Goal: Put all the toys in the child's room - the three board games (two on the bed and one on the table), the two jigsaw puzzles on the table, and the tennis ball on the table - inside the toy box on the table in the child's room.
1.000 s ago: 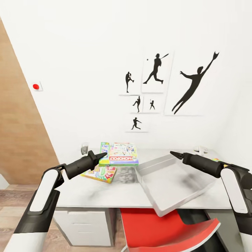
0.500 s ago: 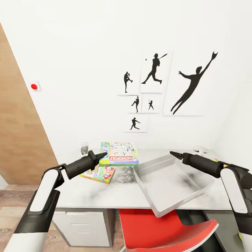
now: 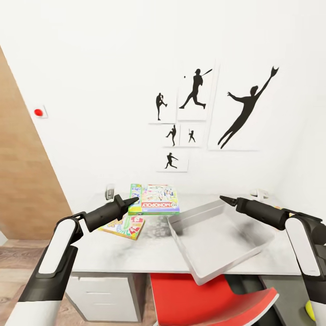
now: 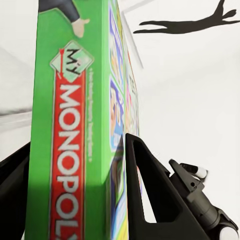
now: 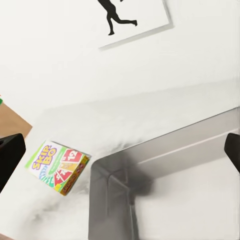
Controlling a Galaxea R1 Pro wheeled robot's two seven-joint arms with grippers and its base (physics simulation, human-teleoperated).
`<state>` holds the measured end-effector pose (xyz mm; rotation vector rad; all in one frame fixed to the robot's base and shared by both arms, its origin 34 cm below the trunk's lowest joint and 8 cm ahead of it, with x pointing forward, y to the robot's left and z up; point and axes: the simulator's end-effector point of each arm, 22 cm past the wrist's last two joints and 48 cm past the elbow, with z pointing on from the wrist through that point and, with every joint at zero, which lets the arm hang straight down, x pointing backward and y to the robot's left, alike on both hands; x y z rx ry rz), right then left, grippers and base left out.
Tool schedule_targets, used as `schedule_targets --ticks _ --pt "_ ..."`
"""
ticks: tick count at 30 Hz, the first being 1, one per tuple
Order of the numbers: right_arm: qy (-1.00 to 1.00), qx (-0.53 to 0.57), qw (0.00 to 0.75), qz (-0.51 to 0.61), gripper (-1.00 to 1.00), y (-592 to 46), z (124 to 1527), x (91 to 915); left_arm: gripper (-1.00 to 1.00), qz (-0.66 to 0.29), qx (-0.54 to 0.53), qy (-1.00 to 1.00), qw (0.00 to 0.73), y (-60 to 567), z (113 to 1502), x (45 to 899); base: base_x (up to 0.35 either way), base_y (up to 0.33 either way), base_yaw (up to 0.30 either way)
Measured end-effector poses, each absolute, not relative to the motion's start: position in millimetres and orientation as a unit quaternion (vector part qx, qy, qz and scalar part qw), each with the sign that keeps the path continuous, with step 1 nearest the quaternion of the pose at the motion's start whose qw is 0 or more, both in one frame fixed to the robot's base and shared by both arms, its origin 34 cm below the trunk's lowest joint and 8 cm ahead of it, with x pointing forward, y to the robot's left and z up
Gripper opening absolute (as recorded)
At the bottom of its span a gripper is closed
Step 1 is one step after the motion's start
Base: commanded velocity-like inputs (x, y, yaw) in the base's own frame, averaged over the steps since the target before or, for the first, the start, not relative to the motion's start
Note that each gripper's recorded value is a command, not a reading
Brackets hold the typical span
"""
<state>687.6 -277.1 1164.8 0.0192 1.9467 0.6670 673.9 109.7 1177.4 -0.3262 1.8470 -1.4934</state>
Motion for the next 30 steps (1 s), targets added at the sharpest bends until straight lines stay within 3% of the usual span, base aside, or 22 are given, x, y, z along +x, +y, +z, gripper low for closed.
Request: schedule_targets --ticks 30 --pt "0.81 0.008 0.516 0.278 1.0 -277.0 1164.9 687.7 -1.0 -0.579 -0.128 0.717 0.366 107.6 1177.6 675.2 -0.002 -0.038 0.0"
